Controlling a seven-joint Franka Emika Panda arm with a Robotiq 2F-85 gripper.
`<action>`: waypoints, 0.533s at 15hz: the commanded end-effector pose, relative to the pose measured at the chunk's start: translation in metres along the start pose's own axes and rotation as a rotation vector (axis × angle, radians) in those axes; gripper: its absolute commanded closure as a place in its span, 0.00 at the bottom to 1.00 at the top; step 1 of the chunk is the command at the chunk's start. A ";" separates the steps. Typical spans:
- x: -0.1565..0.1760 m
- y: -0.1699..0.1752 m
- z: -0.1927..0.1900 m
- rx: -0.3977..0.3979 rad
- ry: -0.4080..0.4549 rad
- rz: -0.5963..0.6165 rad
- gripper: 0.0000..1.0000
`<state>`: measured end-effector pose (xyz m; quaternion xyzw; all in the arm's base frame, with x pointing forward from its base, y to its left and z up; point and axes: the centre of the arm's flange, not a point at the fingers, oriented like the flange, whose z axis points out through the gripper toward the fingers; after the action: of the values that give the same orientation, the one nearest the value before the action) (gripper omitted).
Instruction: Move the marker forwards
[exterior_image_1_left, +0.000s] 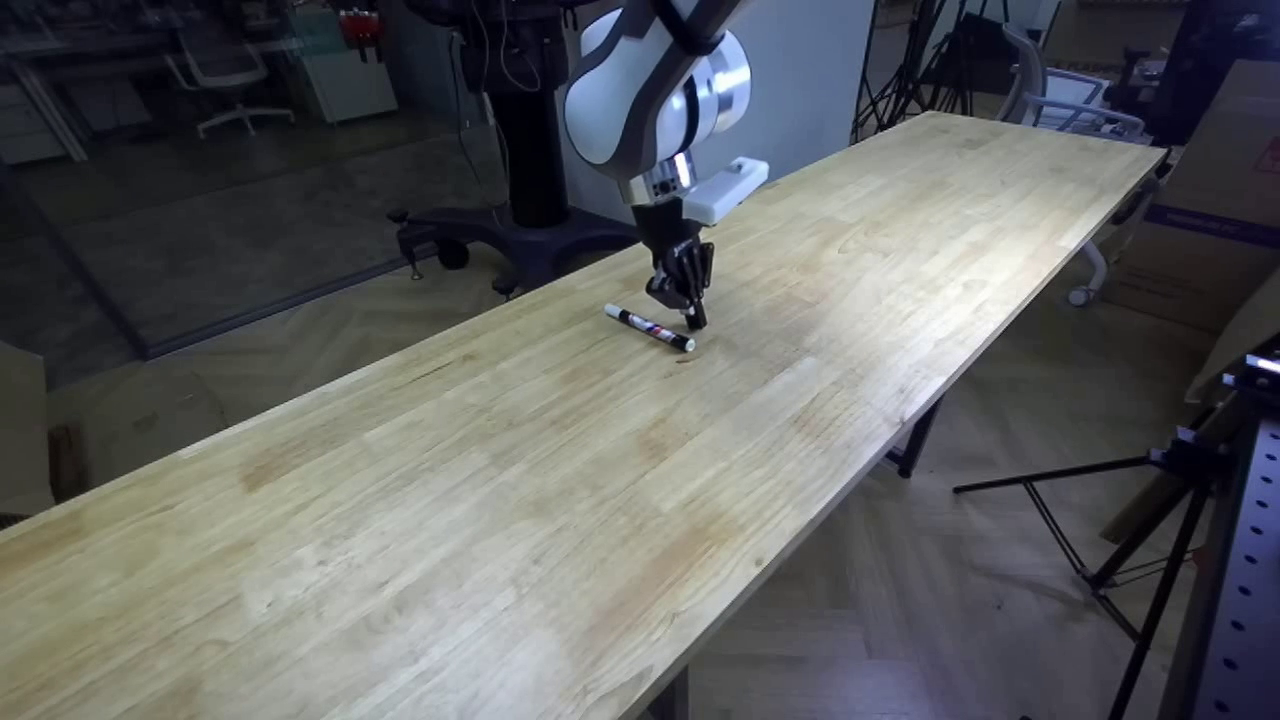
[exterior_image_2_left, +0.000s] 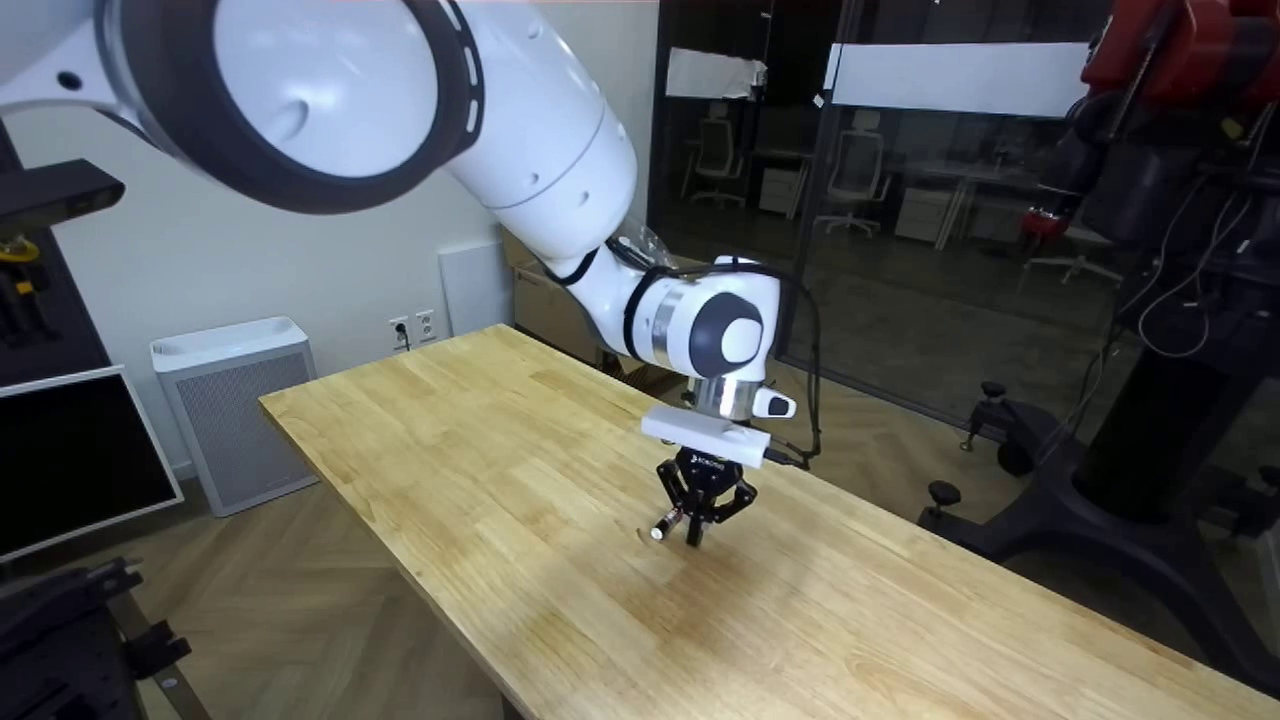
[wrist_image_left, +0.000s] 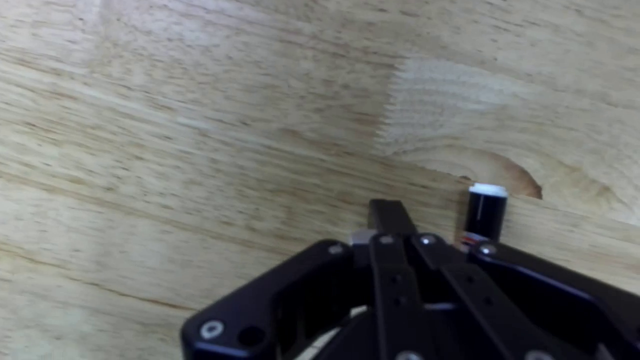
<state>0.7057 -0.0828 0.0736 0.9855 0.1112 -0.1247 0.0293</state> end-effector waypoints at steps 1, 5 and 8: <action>0.007 -0.003 -0.011 -0.007 0.015 0.011 1.00; 0.005 -0.008 -0.019 -0.019 0.026 0.033 0.61; 0.004 -0.012 -0.025 -0.023 0.036 0.044 0.41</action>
<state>0.7120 -0.0738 0.0812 0.9873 0.1084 -0.1121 0.0322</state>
